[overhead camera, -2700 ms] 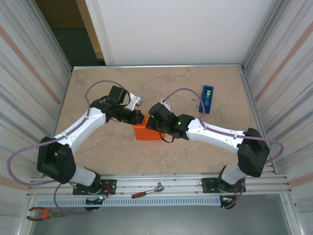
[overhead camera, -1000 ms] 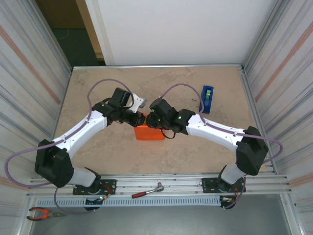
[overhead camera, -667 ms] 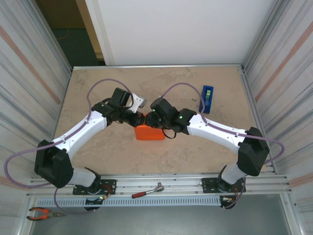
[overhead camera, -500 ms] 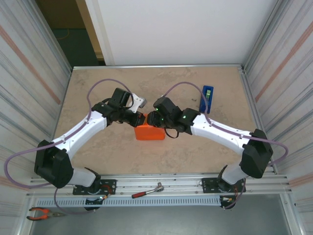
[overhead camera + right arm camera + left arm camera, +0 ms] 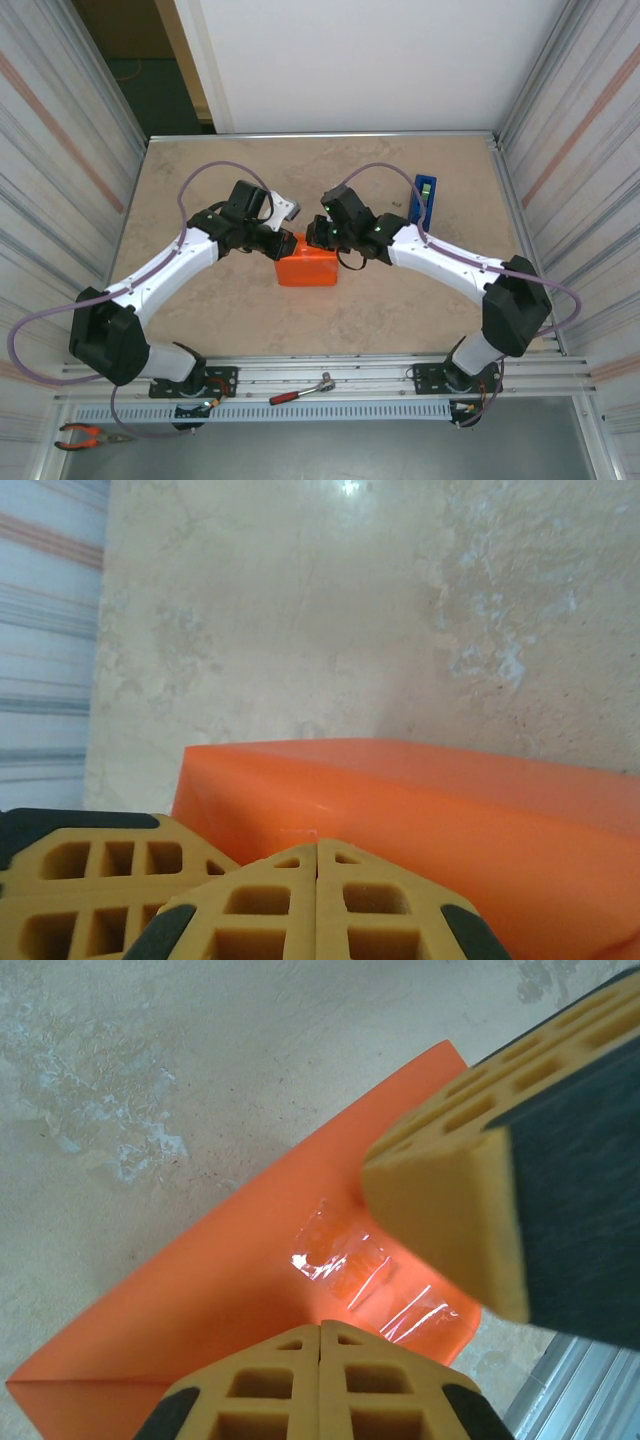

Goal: Wrap the gift box in paper
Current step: Stick the wrapping paper to the gift box.

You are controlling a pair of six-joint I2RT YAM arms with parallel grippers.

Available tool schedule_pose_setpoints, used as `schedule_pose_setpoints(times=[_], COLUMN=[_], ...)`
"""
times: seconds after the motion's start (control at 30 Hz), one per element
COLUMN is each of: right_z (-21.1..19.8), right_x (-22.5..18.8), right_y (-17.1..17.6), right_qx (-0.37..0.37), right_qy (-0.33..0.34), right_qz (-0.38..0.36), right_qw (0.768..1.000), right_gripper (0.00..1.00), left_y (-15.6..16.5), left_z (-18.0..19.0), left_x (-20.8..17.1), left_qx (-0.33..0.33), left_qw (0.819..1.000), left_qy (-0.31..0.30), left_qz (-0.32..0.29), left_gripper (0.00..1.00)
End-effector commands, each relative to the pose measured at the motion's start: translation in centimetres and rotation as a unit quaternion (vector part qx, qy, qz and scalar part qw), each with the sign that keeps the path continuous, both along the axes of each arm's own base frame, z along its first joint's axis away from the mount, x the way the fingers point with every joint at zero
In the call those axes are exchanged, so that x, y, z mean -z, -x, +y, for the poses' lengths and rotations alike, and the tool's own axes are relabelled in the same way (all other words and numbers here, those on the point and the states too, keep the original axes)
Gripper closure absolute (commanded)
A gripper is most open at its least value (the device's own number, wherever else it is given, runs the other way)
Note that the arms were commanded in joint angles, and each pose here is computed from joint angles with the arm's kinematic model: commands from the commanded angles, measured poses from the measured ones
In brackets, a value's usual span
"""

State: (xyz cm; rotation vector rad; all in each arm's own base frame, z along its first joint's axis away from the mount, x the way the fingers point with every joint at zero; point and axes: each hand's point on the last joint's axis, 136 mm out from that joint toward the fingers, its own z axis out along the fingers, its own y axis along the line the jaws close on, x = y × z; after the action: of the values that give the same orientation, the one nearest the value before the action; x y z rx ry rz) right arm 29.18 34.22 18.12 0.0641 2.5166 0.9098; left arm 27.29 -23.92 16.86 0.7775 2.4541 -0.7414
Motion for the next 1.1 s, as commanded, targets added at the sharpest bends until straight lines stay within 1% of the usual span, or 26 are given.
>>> schedule_pose_setpoints(times=[0.0, 0.2, 0.47, 0.6, 0.9, 1.07], right_z=[0.9, 0.6, 0.1, 0.5, 1.9, 1.7], right_x=[0.8, 2.3, -0.9, -1.6, -0.6, 1.2], right_y=[0.9, 2.4, 2.1, 1.9, 2.6, 3.7], right_qx=[-0.01, -0.029, -0.033, -0.038, -0.061, -0.074], right_qy=[-0.017, 0.0, -0.008, -0.015, -0.023, -0.011], right_qz=[0.02, 0.039, -0.001, -0.01, 0.001, 0.024], right_qw=[1.0, 0.999, 0.999, 0.999, 0.998, 0.997], right_gripper=[1.0, 1.0, 1.0, 1.0, 1.0, 1.0], left_y=[2.6, 2.5, 2.6, 2.6, 2.6, 2.6], left_z=[1.2, 1.2, 1.2, 1.2, 1.2, 1.2], left_x=[3.3, 3.3, 3.3, 3.3, 3.2, 3.2], left_qx=[0.01, 0.009, 0.01, 0.01, 0.009, 0.008], left_qw=[0.997, 0.997, 0.997, 0.997, 0.998, 0.998], left_qy=[-0.046, -0.047, -0.045, -0.045, -0.044, -0.045], left_qz=[0.055, 0.055, 0.055, 0.055, 0.054, 0.053], left_gripper=[1.0, 1.0, 1.0, 1.0, 1.0, 1.0])
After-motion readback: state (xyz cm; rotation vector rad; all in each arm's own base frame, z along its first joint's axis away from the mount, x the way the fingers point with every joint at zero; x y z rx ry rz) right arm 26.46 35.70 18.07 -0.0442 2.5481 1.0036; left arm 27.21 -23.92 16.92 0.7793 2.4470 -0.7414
